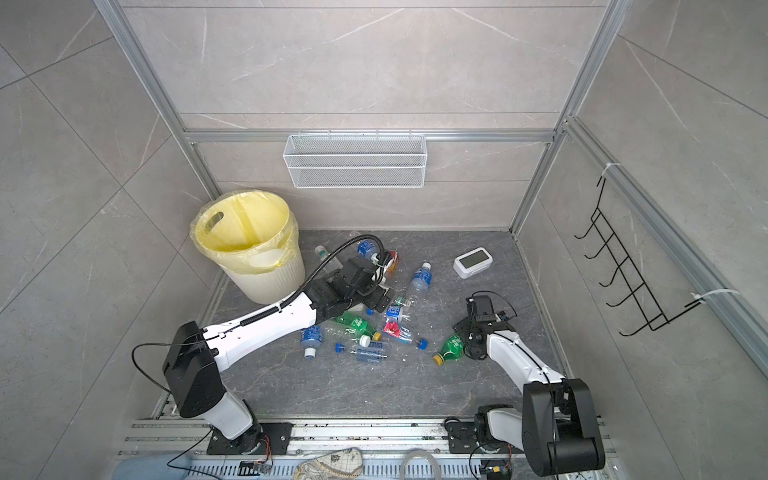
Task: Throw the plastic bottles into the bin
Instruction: 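Grasp the green soda bottle with the right gripper and lift it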
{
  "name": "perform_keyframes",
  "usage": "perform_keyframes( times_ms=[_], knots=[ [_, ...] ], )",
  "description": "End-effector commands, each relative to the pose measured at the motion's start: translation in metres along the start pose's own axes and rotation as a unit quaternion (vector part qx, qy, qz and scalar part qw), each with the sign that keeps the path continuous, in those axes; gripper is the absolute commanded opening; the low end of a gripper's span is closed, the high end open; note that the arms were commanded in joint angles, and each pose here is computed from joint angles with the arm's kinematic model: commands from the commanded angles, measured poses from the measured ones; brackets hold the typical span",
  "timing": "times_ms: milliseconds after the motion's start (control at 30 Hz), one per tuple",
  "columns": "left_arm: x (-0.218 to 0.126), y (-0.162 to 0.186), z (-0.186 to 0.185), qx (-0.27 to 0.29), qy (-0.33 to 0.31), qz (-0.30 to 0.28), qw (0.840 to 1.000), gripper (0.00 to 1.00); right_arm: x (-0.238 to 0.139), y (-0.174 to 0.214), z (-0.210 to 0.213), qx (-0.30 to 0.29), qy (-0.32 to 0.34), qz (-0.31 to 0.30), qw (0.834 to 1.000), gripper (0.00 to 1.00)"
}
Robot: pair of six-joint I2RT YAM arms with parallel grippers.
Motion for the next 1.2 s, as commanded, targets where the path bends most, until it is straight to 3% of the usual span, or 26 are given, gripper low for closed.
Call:
perform_keyframes(
  times_ms=[0,267,567,800,1167],
  knots=[
    [-0.022,-0.012,-0.005,-0.033,0.039,-0.026,0.998,1.0,-0.008,-0.012,0.014,-0.028,-0.028,-0.023,0.999,0.61],
    [-0.021,-0.006,-0.02,-0.072,0.107,-0.012,0.992,1.0,-0.029,-0.03,0.045,-0.066,-0.099,-0.044,0.992,0.52],
    [-0.027,-0.012,-0.035,-0.133,0.195,-0.012,0.972,1.0,-0.09,-0.053,0.12,-0.12,-0.231,-0.074,0.963,0.51],
    [-0.028,-0.019,-0.027,-0.203,0.246,-0.021,0.948,0.97,-0.133,-0.038,0.181,-0.163,-0.302,-0.087,0.935,0.52],
    [-0.039,-0.02,-0.027,-0.218,0.282,-0.038,0.933,0.86,-0.154,-0.015,0.233,-0.176,-0.362,-0.077,0.912,0.52]
  ],
)
Point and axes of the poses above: each gripper's point midway between its finger pads, its own x axis out along the fingers, its own z axis along the line the jaws close on, y = z × x, the point moved 6 cm from there along -x, back along the fingers, and after that the axes turned 10 degrees about -x, right-handed, at the moved point
